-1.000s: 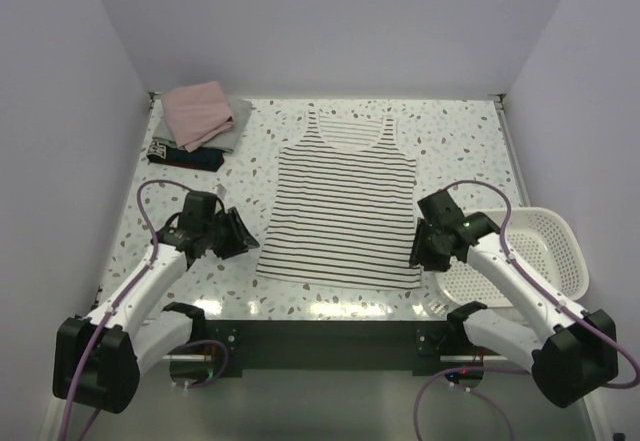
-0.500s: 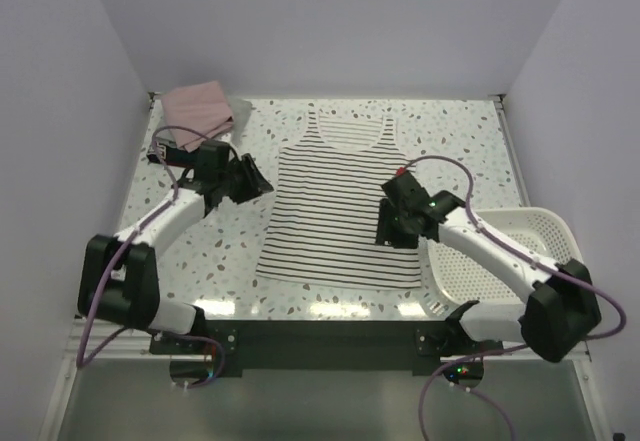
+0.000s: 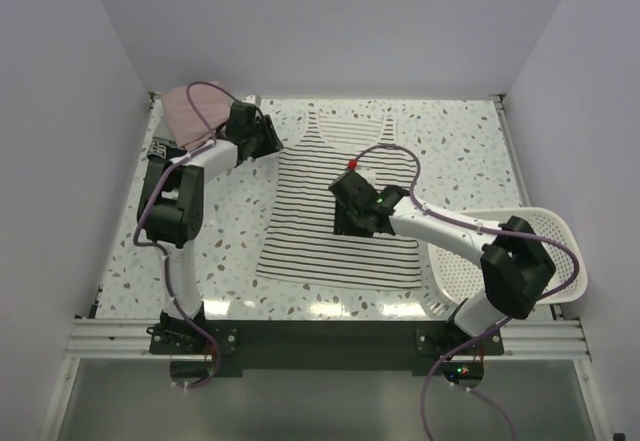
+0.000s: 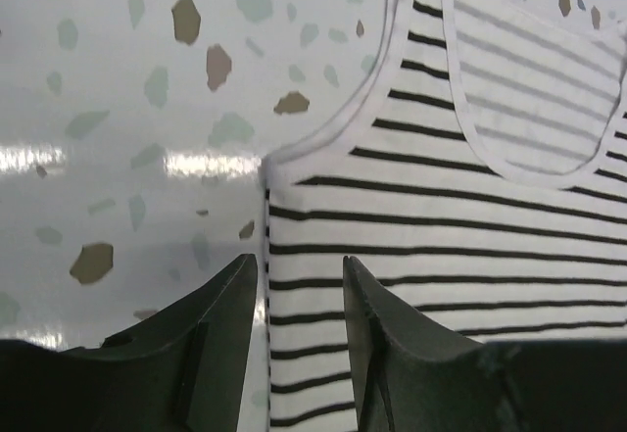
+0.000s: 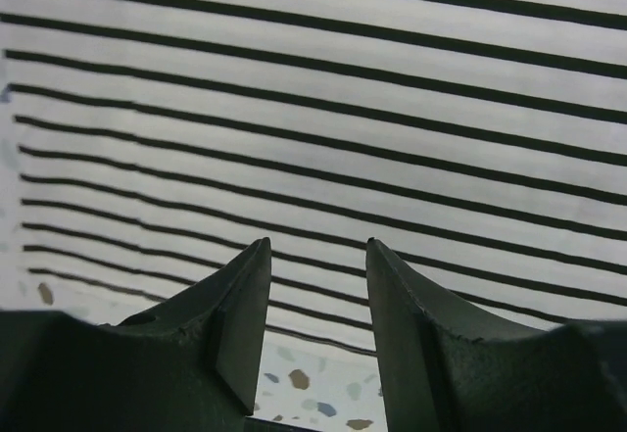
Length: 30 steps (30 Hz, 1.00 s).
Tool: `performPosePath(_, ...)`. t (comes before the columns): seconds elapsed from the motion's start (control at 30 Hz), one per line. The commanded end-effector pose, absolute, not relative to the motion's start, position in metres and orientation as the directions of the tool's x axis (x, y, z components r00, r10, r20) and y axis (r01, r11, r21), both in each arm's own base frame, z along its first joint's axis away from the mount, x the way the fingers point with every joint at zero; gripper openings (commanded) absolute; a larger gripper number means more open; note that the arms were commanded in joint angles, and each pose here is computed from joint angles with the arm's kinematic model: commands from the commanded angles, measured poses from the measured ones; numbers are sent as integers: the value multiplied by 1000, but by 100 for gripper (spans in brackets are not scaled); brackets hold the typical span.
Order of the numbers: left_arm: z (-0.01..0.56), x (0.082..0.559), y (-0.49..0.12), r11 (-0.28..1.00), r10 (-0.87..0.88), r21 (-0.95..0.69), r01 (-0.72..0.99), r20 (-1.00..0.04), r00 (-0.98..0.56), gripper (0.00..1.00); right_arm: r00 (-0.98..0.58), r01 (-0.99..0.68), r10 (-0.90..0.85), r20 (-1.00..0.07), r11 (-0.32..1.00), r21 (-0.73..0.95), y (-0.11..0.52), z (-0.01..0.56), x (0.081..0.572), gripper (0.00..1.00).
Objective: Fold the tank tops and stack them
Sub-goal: Flatten the tank top out
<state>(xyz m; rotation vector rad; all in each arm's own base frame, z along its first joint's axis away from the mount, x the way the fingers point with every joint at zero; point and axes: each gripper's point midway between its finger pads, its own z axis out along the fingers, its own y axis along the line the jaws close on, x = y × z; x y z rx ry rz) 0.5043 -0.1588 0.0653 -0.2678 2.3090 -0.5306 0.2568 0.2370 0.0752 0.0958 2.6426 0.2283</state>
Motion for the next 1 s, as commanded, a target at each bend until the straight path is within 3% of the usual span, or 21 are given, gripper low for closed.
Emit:
performPosePath(0.0,61,531,-148,939,-268,-343,-28,-678,-684,45,-834,7,129,-536,975,224,270,101,262,47)
performPosePath(0.4,13,552,-147,970,-189,-242,-29,-670,-718,36,-816,-106,65,-575,960,258,329,128,237,46)
performPosePath(0.97,43,550,-173,927,-208,-362,104,-722,-660,41,-826,-144,9,-563,964,225,354,109,219,45)
